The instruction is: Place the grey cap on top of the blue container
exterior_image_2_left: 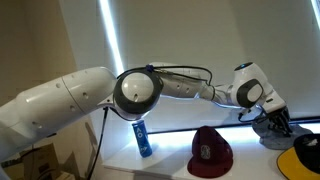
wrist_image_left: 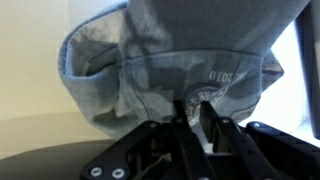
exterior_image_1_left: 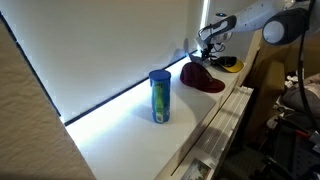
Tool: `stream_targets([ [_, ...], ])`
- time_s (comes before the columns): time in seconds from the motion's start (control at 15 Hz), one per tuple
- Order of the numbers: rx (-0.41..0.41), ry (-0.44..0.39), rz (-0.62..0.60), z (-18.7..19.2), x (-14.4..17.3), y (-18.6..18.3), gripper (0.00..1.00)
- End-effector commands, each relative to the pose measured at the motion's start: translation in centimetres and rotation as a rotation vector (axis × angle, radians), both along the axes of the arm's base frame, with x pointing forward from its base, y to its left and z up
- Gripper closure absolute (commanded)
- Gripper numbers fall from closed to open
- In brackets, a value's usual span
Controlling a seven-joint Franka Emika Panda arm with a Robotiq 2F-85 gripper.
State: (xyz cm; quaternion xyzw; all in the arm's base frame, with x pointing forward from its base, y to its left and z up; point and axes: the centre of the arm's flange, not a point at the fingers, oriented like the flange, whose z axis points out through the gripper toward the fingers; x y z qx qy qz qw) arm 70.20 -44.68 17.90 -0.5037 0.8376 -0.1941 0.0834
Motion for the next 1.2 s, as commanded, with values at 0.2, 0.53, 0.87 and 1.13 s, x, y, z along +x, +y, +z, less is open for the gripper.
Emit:
stream_targets([
  [0.2, -0.014, -0.007, 0.01, 0.0, 0.0, 0.1, 0.98],
  [0.53, -0.131, -0.056, 0.31, 8.4, -2.3, 4.8, 0.99],
  [0.87, -0.312, -0.117, 0.561, 16.6, -1.6, 6.9, 0.99],
  [1.13, -0.42, -0.135, 0.784, 21.4, -1.8, 9.3, 0.99],
])
